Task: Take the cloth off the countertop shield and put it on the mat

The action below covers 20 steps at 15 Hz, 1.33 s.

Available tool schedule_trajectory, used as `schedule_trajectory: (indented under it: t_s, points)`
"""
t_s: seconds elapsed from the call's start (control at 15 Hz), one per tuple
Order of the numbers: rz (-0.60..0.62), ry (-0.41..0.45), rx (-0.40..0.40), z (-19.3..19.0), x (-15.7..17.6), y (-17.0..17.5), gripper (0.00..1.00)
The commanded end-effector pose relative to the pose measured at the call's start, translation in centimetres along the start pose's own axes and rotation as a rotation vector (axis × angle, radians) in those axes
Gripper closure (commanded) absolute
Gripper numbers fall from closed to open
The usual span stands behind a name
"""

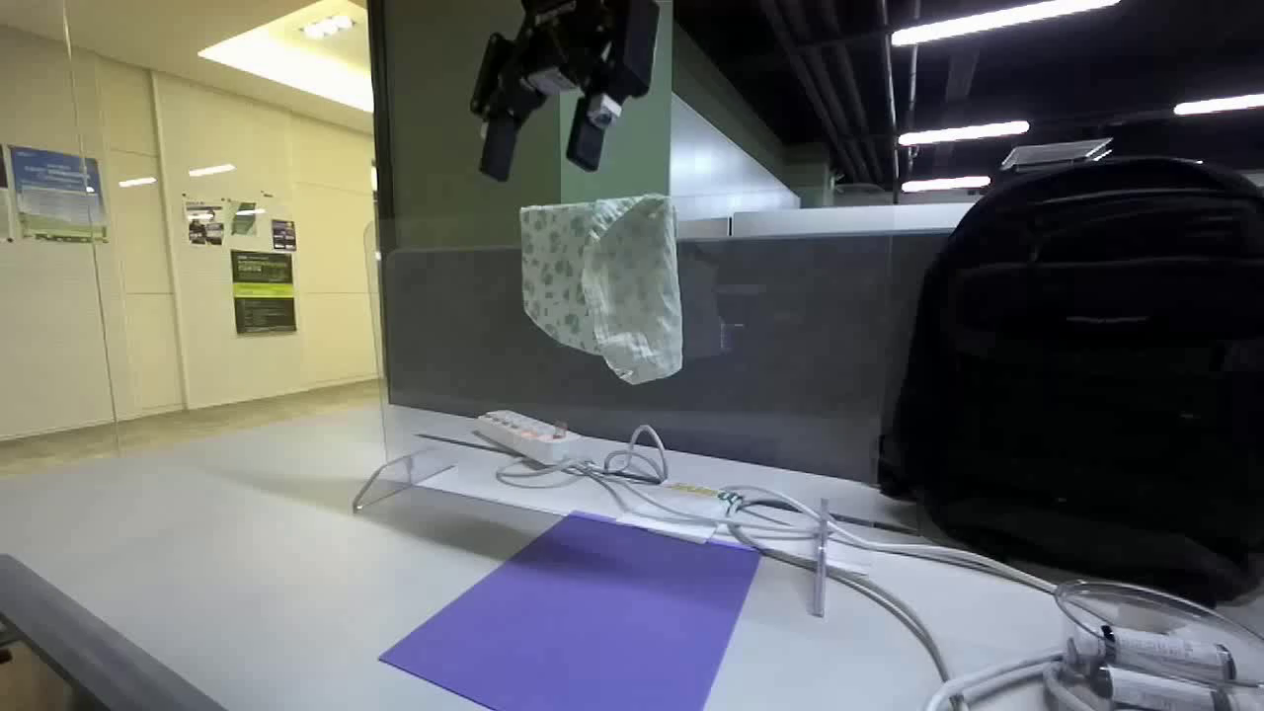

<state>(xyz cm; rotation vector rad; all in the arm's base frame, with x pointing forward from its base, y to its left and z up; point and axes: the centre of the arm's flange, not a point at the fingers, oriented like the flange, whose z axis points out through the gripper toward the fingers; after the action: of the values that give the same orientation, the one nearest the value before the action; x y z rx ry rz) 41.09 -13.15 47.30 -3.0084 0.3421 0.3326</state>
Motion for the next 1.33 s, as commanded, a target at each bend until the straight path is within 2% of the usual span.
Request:
schedule_trajectory:
  t_s: [0.0, 0.6, 0.73, 1.0, 1.27]
  points:
    - [0.0, 0.002, 0.0, 0.0, 0.0, 0.0, 0.0]
    - [0.001, 0.004, 0.0, 0.0, 0.0, 0.0, 0.0]
    - [-0.019, 0.093, 0.008, 0.0, 0.9, -0.5, 0.0]
    - [-0.093, 0.328, 0.041, -0.7, 4.0, -2.8, 0.0]
    - [-0.2, 0.424, 0.078, -0.1, 6.4, -6.5, 0.0]
